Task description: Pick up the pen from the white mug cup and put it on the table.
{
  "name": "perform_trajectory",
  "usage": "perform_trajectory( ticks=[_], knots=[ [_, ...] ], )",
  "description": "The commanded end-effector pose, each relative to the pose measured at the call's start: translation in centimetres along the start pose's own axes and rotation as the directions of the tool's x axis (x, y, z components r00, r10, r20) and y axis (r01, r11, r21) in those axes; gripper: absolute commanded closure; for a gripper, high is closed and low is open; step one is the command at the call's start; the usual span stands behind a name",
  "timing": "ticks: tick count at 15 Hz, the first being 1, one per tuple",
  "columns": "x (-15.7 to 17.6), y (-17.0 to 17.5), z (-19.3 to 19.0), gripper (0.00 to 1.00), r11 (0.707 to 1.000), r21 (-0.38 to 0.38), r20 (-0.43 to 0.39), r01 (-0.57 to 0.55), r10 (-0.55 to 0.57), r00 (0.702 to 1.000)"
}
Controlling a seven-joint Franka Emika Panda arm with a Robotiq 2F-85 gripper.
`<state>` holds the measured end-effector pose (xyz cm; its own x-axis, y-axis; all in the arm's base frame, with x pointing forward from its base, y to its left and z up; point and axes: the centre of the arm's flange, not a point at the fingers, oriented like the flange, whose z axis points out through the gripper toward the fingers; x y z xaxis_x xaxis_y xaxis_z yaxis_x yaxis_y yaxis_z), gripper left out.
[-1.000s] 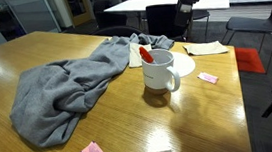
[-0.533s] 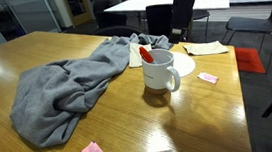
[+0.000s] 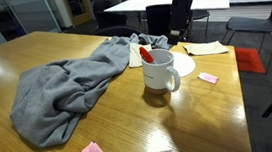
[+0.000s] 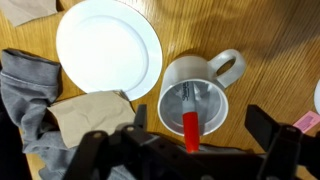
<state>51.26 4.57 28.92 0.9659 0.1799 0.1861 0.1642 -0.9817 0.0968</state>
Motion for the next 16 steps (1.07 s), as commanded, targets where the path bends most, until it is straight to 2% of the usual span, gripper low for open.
perform_trajectory(
  ticks=[1,2,5,7,8,12,16],
  knots=[
    [0.5,0.6,0.6,0.18,0.999,0.037,-0.012,0.011,-0.011,1.000],
    [0.6,0.6,0.8,0.27,0.999,0.047,-0.007,0.016,-0.016,1.000],
    [1.1,0.3,1.3,0.40,0.997,0.066,-0.007,0.030,-0.030,1.000],
    [1.6,0.1,1.7,0.43,0.997,0.075,-0.011,0.033,-0.032,0.999],
    [1.9,0.0,1.8,0.40,0.997,0.068,-0.014,0.024,-0.023,1.000],
    [3.3,0.2,2.7,0.41,0.998,0.068,-0.017,0.014,-0.013,1.000],
    [4.4,0.5,3.8,0.56,0.997,0.076,-0.011,0.008,-0.007,1.000]
  ],
)
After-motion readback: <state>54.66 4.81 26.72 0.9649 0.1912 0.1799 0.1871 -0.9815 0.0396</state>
